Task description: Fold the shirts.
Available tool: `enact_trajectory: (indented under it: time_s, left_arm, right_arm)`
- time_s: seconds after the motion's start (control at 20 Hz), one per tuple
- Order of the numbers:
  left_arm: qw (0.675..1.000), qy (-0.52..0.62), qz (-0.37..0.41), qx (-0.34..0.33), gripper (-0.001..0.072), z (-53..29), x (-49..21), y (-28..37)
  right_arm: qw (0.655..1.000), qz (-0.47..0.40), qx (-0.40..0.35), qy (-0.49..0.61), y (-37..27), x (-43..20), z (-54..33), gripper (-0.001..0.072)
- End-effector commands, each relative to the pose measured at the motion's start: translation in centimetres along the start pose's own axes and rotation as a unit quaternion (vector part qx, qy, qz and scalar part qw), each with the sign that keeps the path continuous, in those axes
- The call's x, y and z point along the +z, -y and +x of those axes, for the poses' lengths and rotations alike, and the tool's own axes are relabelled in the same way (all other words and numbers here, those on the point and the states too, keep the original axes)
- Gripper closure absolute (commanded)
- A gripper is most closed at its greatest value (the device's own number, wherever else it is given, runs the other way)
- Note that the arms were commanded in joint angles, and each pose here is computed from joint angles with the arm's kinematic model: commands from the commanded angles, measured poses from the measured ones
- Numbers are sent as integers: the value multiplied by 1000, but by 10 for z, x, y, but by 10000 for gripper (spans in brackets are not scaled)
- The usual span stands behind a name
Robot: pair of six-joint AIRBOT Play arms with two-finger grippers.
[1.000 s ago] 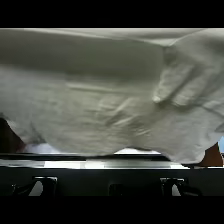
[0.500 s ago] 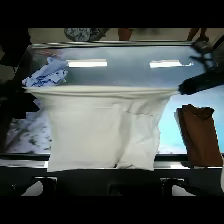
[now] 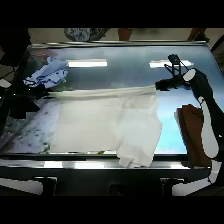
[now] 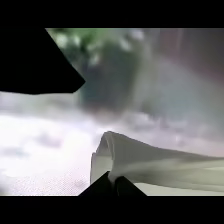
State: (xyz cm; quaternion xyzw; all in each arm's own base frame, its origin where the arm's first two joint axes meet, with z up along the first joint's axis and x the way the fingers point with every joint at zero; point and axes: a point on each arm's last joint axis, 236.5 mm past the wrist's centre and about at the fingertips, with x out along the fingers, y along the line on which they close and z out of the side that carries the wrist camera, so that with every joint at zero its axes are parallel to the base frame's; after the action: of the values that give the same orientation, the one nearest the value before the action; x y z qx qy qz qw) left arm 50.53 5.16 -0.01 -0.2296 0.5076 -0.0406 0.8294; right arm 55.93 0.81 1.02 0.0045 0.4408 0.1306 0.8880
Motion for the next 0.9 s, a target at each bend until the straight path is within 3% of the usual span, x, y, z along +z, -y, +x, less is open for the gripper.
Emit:
enact_trajectory:
  time_s: [0.0,0.3,0.45,0.65,0.85]
  left_arm:
    - [999,40,7,0,680,8,36,0]
    - [999,-25,15,-21,679,42,4,19]
    - [994,-102,34,-16,678,22,-29,14]
    - [952,-302,32,32,679,-3,-125,-15]
    - [923,-383,13,28,680,-4,-177,-19]
  right_arm:
    - [998,30,-28,42,32,19,-5,666]
    - [998,25,18,-49,6,-25,8,666]
    - [989,-38,28,-137,-1,-60,-30,665]
    - [944,-54,62,-321,-18,-149,-68,666]
    - [927,-19,93,-364,-33,-196,-56,666]
